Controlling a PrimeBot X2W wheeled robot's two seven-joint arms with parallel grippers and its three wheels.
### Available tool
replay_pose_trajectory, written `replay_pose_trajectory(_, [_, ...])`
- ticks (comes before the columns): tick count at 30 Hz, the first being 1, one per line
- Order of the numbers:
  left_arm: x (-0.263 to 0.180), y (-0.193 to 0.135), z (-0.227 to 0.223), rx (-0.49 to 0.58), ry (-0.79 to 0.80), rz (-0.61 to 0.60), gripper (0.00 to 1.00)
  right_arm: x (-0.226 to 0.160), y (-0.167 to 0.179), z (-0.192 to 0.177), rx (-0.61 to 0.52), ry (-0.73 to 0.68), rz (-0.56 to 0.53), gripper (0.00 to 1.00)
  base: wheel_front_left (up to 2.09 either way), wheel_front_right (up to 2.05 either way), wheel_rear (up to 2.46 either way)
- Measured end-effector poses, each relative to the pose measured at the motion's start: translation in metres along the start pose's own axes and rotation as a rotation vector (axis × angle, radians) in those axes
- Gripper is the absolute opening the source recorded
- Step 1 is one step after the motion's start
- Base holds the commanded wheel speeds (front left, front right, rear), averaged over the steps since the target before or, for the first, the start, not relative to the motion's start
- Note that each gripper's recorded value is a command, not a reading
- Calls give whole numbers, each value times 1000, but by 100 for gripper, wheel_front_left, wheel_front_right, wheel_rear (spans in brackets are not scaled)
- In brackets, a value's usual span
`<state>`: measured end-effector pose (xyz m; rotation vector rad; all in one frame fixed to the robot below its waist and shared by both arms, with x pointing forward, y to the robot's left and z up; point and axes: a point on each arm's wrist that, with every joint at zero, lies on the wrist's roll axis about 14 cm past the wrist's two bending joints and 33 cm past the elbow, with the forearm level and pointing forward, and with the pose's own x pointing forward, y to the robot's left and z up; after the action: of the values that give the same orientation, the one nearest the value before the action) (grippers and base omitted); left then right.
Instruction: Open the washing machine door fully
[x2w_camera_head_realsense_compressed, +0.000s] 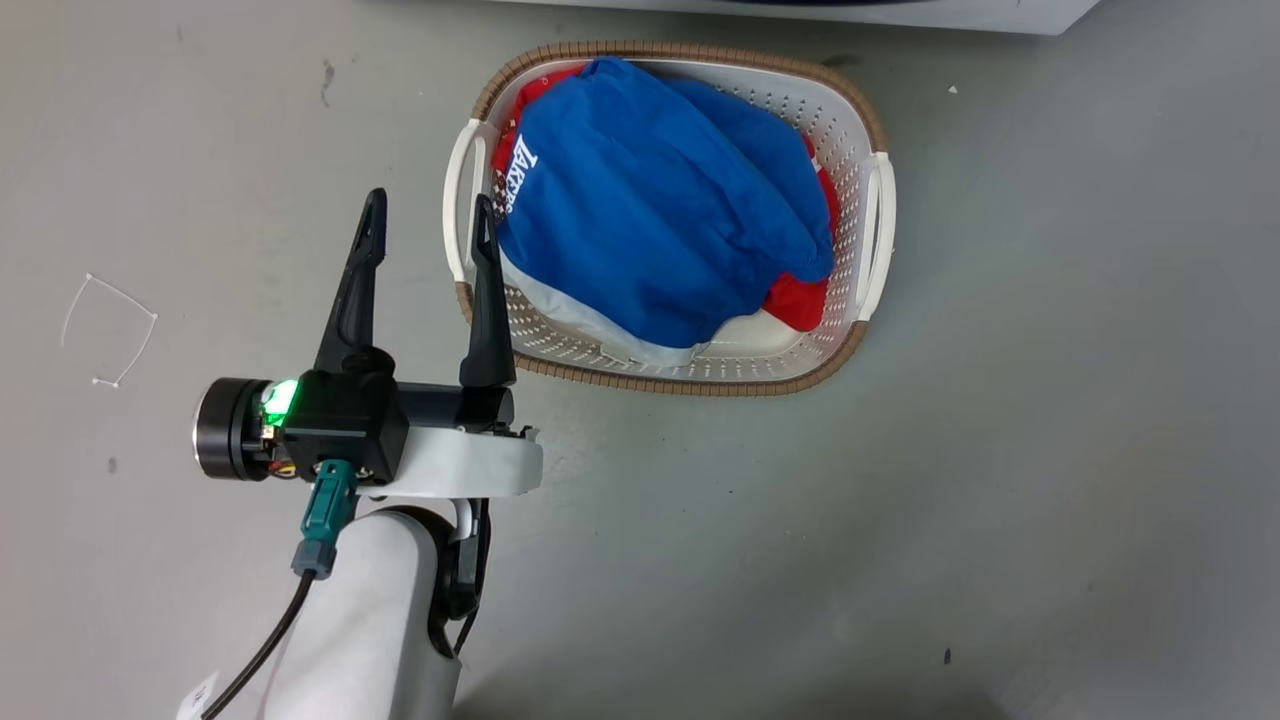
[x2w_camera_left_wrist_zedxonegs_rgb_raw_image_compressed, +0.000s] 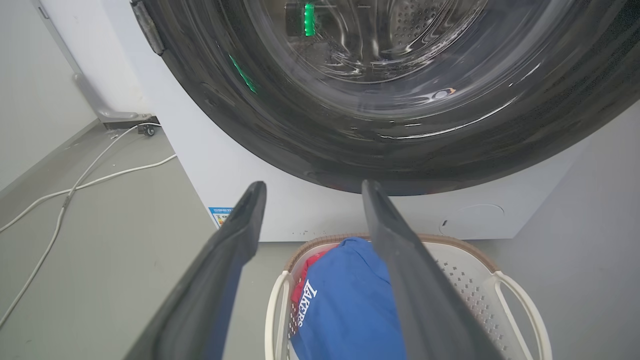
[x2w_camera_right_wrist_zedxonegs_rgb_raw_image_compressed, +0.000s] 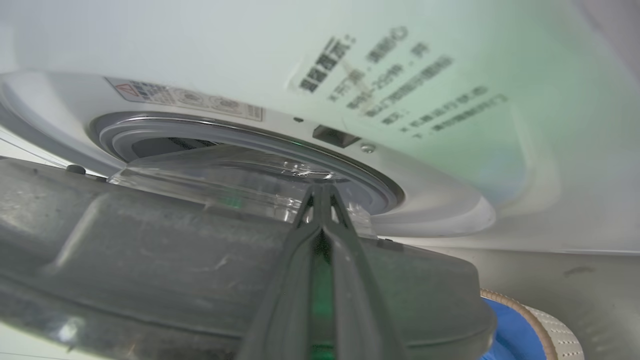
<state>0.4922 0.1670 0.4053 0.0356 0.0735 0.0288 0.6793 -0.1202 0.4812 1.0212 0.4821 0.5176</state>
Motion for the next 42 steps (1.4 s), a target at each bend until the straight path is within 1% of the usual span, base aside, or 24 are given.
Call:
replay_pose_trajectory(16, [-10,-4,23,-5,-40,-19,100,-33,15,-24,15,43,-14,0,0,0,0])
replay_pose_trajectory(24, [-18,-6,38,-11,-66,-26,100,-52,30,-41,21,73,1,0,0,0,0])
replay_pose_trajectory(34, [-37,-3,57,-6,-95,-20,100,-82,47,-80,26,155,24,0,0,0,0])
replay_pose_trajectory(40, [-46,0,65,-2,-111,-14,100,-97,59,-112,46,215,56,0,0,0,0])
replay_pose_trajectory(42, [-49,0,66,0,-111,-16,100,-101,63,-123,74,228,72,0,0,0,0])
